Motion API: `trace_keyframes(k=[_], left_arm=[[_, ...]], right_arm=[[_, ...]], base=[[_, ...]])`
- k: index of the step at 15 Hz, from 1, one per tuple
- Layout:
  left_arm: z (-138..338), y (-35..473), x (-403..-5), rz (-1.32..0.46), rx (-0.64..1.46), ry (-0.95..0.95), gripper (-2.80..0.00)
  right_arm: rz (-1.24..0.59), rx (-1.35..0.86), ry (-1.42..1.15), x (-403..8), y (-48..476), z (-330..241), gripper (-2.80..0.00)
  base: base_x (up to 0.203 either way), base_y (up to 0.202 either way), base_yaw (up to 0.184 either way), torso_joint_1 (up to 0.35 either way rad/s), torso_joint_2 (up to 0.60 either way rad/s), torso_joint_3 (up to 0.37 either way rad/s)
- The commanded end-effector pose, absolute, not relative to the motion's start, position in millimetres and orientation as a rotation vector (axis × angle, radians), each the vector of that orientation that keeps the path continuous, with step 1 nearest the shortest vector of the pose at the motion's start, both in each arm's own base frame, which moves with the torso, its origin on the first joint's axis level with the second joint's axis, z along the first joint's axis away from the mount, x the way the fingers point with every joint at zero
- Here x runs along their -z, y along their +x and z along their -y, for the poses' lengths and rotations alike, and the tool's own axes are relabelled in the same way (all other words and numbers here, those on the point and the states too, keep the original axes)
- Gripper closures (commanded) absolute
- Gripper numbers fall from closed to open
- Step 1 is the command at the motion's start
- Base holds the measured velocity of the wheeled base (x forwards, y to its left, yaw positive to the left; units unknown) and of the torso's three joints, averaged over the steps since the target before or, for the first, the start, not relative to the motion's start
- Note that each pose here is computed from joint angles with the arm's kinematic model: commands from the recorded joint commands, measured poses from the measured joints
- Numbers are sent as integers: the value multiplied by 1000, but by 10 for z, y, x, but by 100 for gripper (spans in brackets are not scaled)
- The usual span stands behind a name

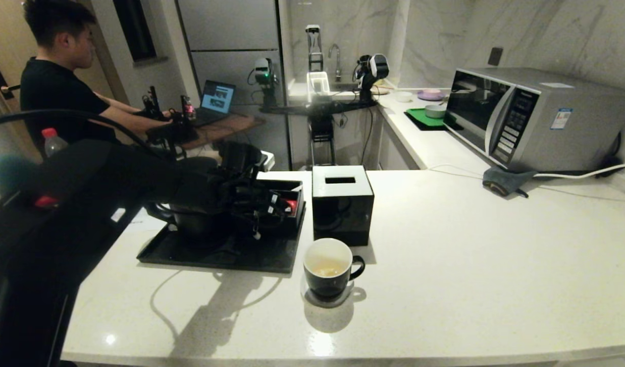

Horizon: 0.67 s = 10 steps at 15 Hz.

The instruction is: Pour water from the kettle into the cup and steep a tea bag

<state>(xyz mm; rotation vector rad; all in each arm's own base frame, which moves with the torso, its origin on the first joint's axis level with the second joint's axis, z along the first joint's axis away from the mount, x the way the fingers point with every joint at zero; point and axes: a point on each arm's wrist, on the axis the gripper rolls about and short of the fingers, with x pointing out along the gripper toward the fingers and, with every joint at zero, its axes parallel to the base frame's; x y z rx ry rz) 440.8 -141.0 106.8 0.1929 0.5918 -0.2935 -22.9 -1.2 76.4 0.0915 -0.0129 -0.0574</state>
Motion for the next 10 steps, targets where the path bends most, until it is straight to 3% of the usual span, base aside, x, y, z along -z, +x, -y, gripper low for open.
trace_keyframes(k=[1,8,9,10], left_arm=[[1411,4412,-1058,-592,294,196,-280],[1404,4412,-1042,-597,293,198,-280],[1403,4408,-1036,-600,293,199,0],[1403,4408,-1037,-599,293,199,0]], right_arm=[[12,58,92,-764,-228,12,0],[12,58,92,-764,-228,12,0],[12,58,92,-764,-228,12,0],[12,58,92,-764,-228,12,0]], base=[[0,0,0,0,0,0],[0,0,0,0,0,0],[0,0,0,0,0,0],[0,0,0,0,0,0]])
